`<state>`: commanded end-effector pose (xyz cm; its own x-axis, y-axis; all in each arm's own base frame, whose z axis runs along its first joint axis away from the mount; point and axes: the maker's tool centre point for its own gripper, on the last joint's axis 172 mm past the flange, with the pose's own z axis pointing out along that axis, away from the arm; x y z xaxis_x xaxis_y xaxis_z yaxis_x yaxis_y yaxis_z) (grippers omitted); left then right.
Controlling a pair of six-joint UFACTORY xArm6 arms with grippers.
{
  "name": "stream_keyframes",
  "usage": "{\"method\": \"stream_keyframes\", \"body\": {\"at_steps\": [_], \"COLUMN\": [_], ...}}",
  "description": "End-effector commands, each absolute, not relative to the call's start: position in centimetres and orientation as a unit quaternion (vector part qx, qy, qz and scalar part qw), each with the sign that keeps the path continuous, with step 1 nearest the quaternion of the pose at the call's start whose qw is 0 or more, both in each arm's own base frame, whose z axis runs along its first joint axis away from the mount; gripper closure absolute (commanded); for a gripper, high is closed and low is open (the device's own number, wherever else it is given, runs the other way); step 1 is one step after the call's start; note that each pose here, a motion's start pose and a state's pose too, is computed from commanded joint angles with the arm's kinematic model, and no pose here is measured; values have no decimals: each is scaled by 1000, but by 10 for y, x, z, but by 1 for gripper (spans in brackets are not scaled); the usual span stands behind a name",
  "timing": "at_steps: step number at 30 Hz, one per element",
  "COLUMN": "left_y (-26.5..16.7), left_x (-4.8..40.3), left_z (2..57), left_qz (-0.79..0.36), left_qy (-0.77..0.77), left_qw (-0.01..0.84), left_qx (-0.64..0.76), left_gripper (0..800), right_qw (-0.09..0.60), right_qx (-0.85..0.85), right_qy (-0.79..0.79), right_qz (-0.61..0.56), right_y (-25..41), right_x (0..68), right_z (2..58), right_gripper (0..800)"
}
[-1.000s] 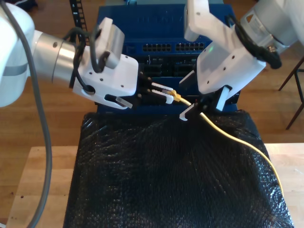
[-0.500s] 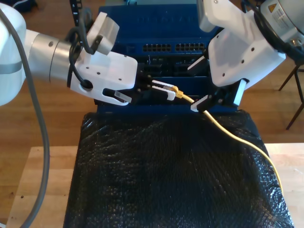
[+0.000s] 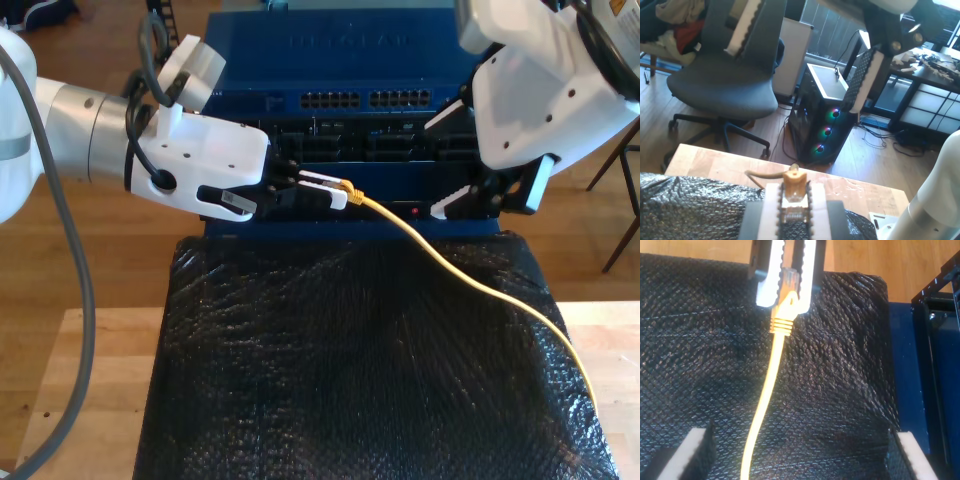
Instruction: Grab the cable and plug it in
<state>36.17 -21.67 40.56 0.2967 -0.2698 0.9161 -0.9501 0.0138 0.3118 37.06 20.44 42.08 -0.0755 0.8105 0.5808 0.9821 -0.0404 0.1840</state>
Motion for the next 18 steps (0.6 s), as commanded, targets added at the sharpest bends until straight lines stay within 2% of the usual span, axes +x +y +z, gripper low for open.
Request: {"method": "stream_keyframes", "body": {"at_steps": [11, 18], "left_y": [-221, -223], "left_x": [350, 348], "left_z": [407, 415], "left_qz": [305, 284], "left_qy": [-480, -440], "left_qw": [546, 608], "left_qx": [616, 597], "left_gripper": [793, 792], "right_qw": [132, 108], "right_qx": [-653, -625], "right_qy": [-679, -696], "right_qz": [-308, -336], "right_y": [202, 200], "right_x": [362, 342], "right_z": [445, 467], "right_gripper": [26, 22]}}
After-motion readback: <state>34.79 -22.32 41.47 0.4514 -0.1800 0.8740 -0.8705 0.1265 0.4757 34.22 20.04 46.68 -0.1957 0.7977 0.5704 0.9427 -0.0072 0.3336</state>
